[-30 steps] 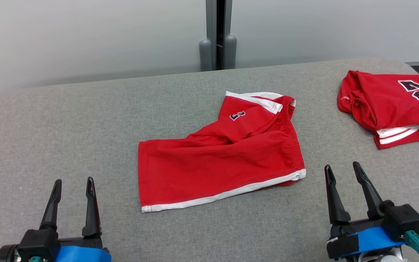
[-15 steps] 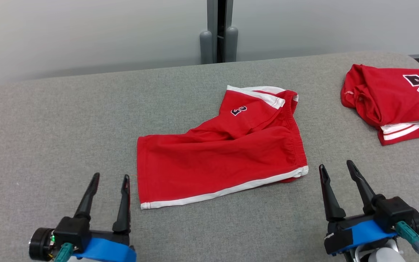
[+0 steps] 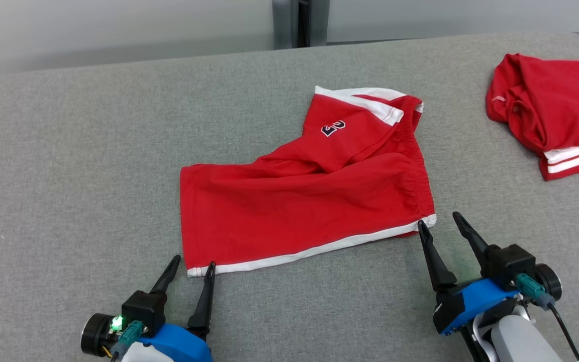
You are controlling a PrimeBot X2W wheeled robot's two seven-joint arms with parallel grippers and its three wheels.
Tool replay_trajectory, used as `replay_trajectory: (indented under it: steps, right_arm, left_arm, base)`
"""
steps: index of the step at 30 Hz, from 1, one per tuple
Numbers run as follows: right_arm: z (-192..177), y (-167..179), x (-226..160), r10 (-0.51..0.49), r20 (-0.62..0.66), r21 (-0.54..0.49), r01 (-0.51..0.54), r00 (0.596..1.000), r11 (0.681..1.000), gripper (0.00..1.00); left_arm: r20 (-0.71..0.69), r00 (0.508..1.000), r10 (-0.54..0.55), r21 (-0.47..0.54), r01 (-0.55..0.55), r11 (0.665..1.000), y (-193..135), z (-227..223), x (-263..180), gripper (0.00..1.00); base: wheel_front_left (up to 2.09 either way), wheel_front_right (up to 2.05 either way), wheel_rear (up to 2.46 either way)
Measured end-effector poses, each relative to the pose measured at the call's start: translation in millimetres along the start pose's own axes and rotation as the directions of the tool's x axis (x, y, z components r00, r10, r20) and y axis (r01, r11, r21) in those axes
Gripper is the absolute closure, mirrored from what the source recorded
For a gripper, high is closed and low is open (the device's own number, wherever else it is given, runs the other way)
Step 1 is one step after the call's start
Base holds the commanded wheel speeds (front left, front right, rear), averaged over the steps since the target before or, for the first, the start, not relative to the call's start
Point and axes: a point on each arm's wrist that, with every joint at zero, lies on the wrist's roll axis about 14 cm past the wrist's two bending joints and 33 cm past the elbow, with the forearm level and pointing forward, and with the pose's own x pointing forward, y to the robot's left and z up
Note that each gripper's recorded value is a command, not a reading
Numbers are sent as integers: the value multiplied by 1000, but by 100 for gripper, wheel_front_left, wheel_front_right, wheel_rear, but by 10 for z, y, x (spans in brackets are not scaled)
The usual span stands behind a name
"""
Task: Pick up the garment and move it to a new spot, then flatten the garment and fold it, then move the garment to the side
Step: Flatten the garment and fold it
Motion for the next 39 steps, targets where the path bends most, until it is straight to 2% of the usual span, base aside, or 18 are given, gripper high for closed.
replay_trajectory:
  steps: [5,13,14,15,16,17,29,35,39]
  right_arm:
    - [-128,35,110,22,-42,12,-21,999,1000,0]
    - [-266,166,235,71,-89,15,-70,994,997,0]
    - [-264,192,249,80,-88,19,-78,993,997,51]
    - [-256,218,263,87,-85,24,-85,993,996,98]
    - [-232,246,274,95,-77,27,-93,993,995,100]
    - [-211,255,281,97,-69,33,-95,993,995,100]
    - [92,232,282,107,25,8,-107,994,994,100]
    - [563,75,591,120,140,-87,-108,983,990,100]
    - [1068,23,939,159,247,-182,-115,956,976,100]
  left_arm:
    - [-58,998,3,-14,-4,1000,22,-186,13,0]
    - [-67,998,-7,-25,5,1000,18,-210,100,0]
    - [-71,997,-11,-30,9,999,4,-220,107,27]
    - [-72,997,-17,-34,15,999,-9,-224,115,63]
    - [-73,997,-21,-36,19,999,-21,-226,123,97]
    - [-74,997,-26,-39,23,999,-36,-228,131,100]
    - [-9,999,-43,-38,43,998,-87,5,212,100]
    - [152,985,-82,85,69,994,31,688,652,100]
    - [288,949,-129,192,75,979,94,1367,1049,100]
  base:
    - [0,0,0]
    - [0,0,0]
    - [0,0,0]
    - [0,0,0]
    - [0,0,0]
    - [0,0,0]
    - [0,0,0]
    - [0,0,0]
    - [0,0,0]
